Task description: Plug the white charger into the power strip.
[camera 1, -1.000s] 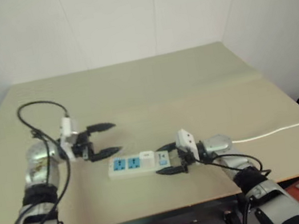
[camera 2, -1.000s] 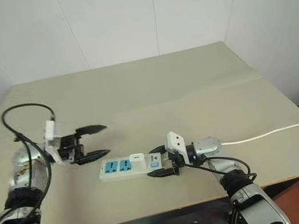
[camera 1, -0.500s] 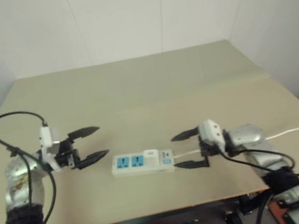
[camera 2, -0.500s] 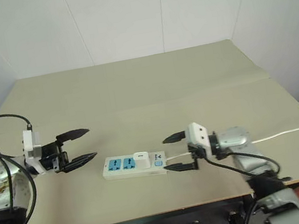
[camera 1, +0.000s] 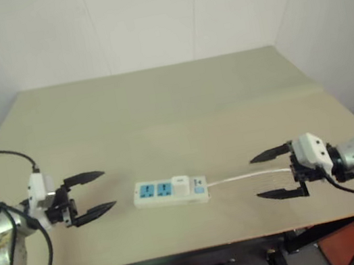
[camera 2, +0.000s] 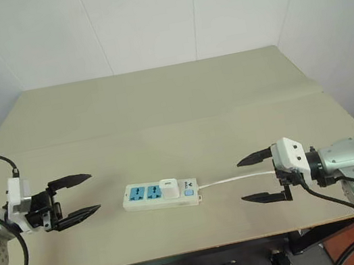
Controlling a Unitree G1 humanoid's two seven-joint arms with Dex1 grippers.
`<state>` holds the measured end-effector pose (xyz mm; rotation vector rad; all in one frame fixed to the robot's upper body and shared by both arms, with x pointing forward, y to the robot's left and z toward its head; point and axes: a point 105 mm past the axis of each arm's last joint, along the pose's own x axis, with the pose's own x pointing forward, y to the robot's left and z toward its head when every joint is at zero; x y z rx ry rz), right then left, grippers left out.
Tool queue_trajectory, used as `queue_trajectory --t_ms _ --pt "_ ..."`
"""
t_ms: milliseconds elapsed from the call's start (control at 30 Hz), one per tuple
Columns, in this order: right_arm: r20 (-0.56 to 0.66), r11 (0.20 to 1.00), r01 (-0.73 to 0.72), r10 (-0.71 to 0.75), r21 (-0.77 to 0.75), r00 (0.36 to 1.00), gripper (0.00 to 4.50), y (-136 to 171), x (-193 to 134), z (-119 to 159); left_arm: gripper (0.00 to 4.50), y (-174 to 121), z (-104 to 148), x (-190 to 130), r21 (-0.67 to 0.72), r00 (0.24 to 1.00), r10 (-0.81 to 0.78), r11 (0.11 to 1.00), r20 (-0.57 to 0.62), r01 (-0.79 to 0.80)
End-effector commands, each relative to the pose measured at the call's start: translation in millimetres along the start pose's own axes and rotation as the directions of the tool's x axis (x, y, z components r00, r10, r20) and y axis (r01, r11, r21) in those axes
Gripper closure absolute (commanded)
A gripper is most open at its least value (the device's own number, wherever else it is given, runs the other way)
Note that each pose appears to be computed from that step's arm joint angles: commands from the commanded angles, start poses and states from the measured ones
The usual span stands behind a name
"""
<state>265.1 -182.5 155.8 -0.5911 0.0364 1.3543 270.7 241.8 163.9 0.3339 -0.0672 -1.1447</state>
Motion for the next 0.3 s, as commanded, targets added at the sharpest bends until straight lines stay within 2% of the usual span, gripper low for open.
queue_trajectory --t_ms 33,300 --pt "0.014 0.999 0.021 -0.020 -0.040 1.000 0.02 -2.9 -6.4 13.6 0.00 1.4 11.5 -1.1 0.030 0.999 0.009 0.999 0.035 -0.011" --pt "-0.012 0.999 0.029 -0.029 -0.029 1.000 0.02 0.6 -12.0 12.0 0.00 3.5 11.0 3.0 0.027 0.999 0.009 1.000 0.048 -0.010"
